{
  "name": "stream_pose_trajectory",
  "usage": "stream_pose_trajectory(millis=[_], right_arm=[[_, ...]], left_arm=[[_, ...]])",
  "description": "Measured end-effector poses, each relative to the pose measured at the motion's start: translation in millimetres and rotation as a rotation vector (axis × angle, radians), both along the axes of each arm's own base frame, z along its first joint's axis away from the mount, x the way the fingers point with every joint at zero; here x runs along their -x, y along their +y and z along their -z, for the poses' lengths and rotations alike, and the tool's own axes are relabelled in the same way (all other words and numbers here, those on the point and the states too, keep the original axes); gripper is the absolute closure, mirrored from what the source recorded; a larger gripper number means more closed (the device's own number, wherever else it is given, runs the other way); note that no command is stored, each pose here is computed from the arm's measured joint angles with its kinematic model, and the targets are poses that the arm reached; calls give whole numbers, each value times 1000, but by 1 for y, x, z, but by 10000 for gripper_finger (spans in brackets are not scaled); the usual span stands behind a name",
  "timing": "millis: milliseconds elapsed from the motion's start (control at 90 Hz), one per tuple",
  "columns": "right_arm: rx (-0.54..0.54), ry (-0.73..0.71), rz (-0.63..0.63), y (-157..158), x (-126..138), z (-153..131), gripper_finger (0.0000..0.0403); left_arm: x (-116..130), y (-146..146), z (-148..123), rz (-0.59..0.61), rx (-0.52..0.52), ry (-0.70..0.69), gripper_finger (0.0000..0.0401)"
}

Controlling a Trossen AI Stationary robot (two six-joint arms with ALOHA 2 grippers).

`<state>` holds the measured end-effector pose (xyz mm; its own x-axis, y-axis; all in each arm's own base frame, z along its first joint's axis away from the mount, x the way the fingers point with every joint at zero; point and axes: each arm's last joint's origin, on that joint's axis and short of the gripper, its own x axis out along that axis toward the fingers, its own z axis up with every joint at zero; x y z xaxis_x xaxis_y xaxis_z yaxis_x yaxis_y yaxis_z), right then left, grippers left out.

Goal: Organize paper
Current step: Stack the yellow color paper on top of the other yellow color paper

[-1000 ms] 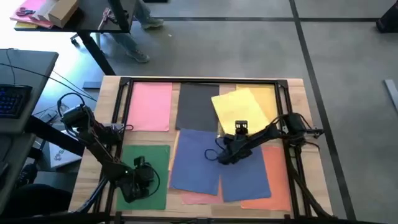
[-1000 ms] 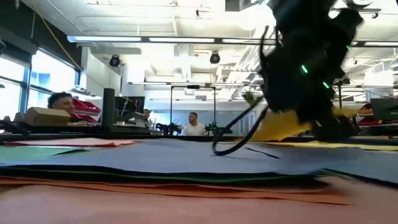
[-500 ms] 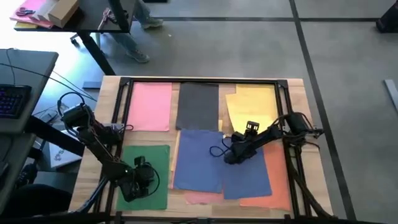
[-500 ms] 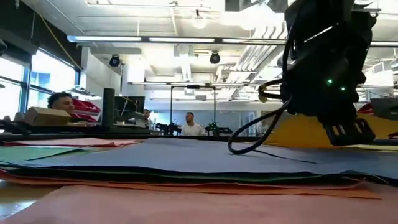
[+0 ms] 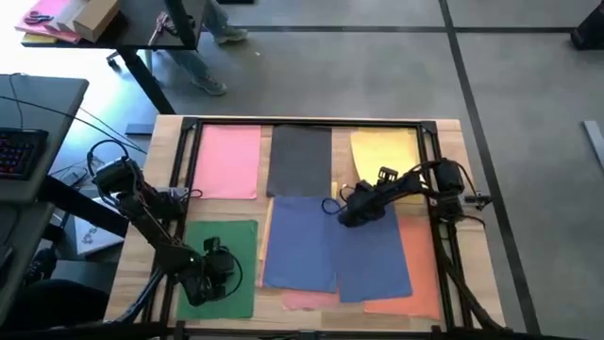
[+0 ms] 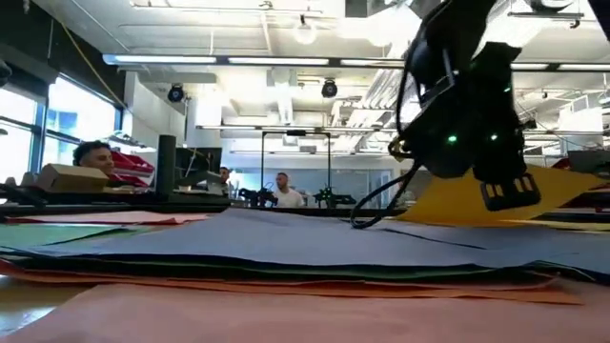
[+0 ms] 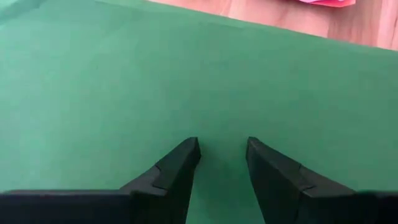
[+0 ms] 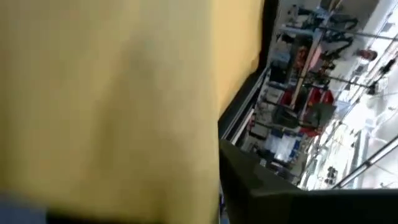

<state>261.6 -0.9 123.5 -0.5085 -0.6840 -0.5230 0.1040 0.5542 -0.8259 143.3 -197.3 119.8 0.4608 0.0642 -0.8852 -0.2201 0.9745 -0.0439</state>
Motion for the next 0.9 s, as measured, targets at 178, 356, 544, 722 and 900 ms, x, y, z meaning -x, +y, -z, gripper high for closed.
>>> stream_pose_trajectory(millis=[178, 356, 544, 722, 900], right_arm=[[-48, -12, 47, -9, -1, 3, 403], [-79, -10, 122, -12, 1, 2, 403], [-70, 32, 149, -12, 4, -1, 403], [-82, 36, 158, -12, 5, -1, 403], [-99, 42, 199, -19, 5, -1, 403]], left_arm=[[4, -3, 0, 9, 26, 31, 271], [6, -4, 0, -11, 45, 39, 271], [6, -4, 0, 12, 34, 38, 271], [6, -4, 0, 36, 22, 40, 271], [5, -6, -2, 41, 28, 43, 271]])
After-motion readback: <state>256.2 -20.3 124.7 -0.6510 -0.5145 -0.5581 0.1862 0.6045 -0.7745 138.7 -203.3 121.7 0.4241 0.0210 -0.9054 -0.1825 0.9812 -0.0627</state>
